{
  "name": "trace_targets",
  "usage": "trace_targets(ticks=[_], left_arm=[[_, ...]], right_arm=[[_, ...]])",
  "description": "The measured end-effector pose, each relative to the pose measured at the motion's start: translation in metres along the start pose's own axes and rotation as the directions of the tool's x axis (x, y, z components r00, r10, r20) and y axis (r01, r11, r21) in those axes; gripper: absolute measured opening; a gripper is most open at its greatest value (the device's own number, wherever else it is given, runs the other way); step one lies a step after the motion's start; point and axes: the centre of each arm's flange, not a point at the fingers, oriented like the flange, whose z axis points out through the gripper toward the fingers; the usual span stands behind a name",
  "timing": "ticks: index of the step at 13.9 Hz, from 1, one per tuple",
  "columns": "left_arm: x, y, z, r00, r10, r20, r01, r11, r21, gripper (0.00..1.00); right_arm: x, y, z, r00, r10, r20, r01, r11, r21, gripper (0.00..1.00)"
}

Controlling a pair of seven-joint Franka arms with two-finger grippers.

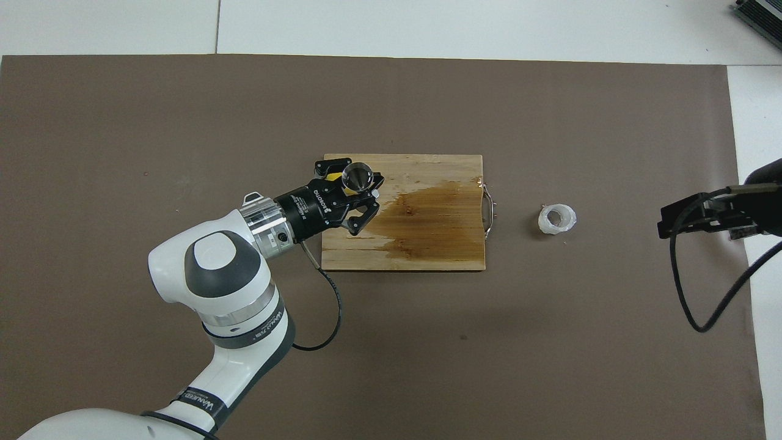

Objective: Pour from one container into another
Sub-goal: 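Carry the dark cup with the left gripper over the wooden board, then lower the dark cup onto the board and open the left gripper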

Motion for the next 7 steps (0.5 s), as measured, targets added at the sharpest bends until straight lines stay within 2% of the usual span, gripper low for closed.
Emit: trace_targets(ticks=[4, 7], left_arm=[[0.03, -0.017, 0.034, 0.999, 0.049, 0.007, -0.049, 0.999, 0.015, 0.11], [0.039, -0.025, 0.055, 0.998, 0.063, 0.02, -0.064, 0.998, 0.024, 0.11]], right_arm=[[0.0, 0.0, 0.0, 1.0, 0.0, 0.0, 0.0, 1.0, 0.0, 1.0], [0.0, 0.0, 0.0, 1.0, 0.0, 0.0, 0.0, 1.0, 0.0, 1.0]])
